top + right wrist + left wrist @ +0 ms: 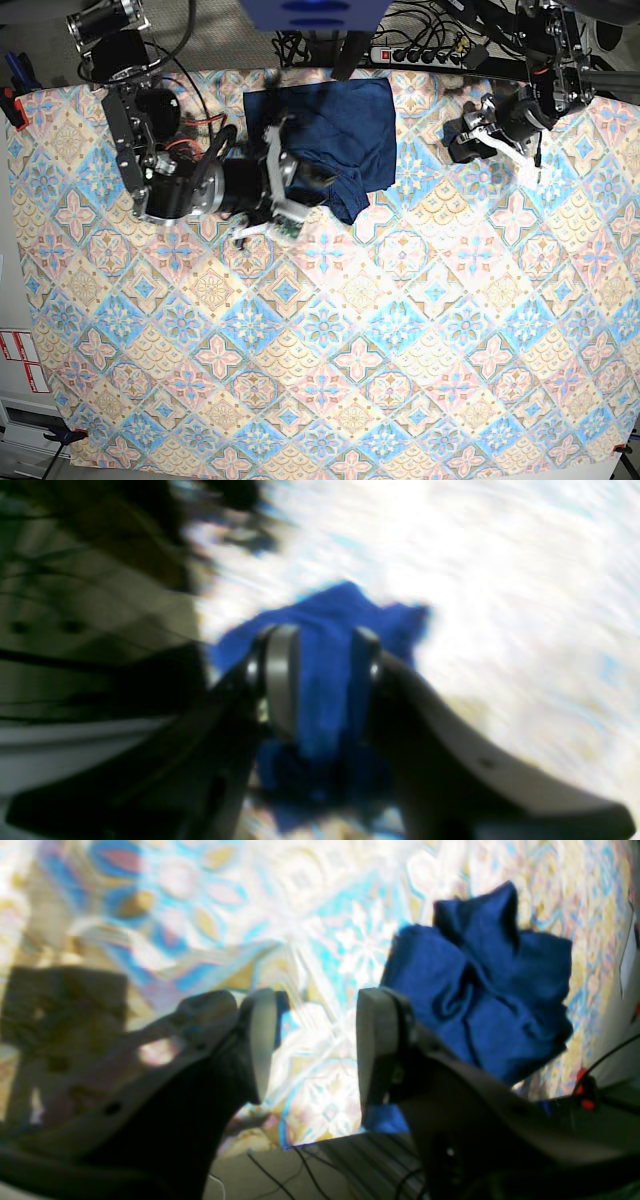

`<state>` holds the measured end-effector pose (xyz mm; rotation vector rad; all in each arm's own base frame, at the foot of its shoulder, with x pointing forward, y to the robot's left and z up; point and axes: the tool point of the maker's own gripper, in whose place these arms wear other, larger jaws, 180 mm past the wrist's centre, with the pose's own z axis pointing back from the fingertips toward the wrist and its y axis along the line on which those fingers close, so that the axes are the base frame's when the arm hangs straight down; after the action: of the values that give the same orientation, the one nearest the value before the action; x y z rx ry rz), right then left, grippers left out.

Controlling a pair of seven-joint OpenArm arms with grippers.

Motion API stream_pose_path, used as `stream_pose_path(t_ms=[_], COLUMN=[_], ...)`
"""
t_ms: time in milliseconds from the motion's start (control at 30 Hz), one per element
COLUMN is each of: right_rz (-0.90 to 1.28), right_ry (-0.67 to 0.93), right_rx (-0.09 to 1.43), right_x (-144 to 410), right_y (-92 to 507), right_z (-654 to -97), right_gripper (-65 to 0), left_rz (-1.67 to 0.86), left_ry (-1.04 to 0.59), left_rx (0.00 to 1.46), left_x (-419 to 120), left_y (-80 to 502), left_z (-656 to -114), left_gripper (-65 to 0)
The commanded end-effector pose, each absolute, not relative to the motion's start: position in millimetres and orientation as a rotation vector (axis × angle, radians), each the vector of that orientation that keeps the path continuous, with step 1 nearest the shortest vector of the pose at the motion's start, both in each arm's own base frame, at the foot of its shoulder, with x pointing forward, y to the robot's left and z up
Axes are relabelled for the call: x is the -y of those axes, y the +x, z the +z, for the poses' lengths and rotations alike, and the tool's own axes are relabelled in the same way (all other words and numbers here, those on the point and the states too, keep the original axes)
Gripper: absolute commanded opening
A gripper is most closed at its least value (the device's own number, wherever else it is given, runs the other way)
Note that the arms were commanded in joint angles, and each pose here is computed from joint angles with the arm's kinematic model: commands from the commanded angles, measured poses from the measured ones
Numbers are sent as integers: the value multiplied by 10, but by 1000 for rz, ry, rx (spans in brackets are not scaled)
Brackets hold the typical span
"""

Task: Fold the T-shirt properly
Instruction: 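Fold the grasped end with the right gripper over onto the bundle, then release the shirt and pull the right gripper back from the bundle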

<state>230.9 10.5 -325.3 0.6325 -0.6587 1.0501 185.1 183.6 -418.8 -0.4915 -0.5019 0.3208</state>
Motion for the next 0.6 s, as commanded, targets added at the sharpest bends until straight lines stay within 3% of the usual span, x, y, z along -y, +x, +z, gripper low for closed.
stream_pose_path(t_ms=[0,233,367,567], right_rz=[1025,885,916,944], right_ry=[600,273,289,388], right_rx=[695,575,470,434], right_x=[23,897,912,684], right_y=[2400,2467,2289,2098], right_z=[-3198,-3675,-3933,-4003], right_gripper=[-478,-474,-473,-473], left_rz=[308,307,293,289], left_ry=[-497,-487,-461,-456], left_rx=[536,539,531,531], left_x=[-1844,-1856,-1875,-1881], left_y=[1938,1950,1932,1935], left_z=[-4102,-4106,-4138,-4139], left_gripper=[-397,-397,-397,-397])
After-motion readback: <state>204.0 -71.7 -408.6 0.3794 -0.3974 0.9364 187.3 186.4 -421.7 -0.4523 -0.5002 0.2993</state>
